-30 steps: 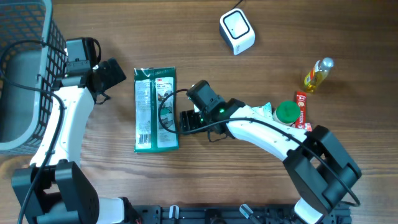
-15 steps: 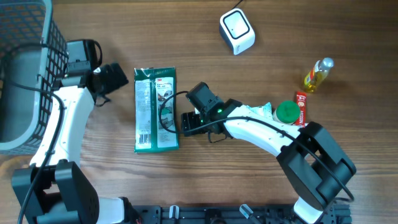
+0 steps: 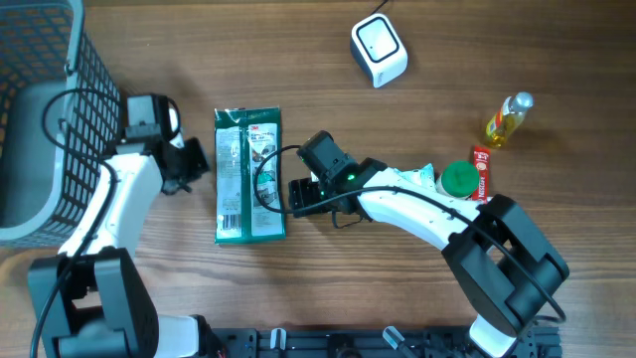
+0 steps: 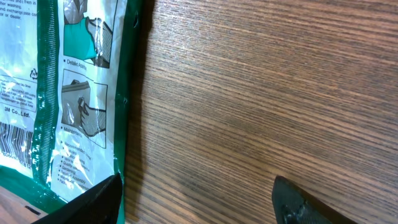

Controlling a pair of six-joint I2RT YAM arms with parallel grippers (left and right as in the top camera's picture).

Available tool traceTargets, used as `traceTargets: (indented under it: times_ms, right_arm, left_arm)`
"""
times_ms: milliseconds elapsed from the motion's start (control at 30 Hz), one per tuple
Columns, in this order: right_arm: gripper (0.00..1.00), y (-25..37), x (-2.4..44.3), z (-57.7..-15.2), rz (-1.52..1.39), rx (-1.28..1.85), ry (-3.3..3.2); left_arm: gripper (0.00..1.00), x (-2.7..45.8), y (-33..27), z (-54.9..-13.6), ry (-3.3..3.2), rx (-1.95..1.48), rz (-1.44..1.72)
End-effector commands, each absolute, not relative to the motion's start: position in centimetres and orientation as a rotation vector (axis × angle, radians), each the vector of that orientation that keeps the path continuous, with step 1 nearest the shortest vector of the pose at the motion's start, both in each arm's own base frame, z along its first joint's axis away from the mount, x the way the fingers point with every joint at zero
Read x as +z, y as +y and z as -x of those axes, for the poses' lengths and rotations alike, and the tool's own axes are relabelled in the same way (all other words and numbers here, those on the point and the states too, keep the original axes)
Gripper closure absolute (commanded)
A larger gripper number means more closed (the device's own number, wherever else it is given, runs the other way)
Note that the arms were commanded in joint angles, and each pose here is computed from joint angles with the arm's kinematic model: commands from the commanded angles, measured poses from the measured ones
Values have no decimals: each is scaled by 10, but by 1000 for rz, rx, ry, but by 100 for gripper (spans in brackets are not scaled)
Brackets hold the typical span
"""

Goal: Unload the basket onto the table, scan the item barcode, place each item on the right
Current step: 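Reach the left gripper to the glove pack's left edge and grasp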

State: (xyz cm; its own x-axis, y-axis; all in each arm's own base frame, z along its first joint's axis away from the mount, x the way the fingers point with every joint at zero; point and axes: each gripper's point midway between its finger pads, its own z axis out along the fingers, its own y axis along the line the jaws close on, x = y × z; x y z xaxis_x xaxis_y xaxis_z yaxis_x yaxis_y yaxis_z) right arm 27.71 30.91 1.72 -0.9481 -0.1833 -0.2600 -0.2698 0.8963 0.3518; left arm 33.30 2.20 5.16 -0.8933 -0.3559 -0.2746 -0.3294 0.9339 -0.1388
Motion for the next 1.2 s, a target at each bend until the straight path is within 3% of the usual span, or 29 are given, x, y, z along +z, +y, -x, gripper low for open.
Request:
traceTargets:
  times_ms: [0,267,633,833,1167]
  right_arm:
    - [23,303,4,-273,325,527,2869]
    - [23,303,4,-273,325,526,2870]
    - [23,302,4,-273,325,523,2873]
    - [23,302,4,-273,325,523,2874]
    - [23,303,4,-273,324,525,2872]
  left_arm:
    - [96,26,2,-316,2859,-187,401]
    - [96,8,-24,-298,2912,-197,290]
    - [96,17,-46,-316,2838,-326,221]
    - [96,38,-26,-342,2774,-162,243]
    - [96,27,-1,-332,2808,52,277]
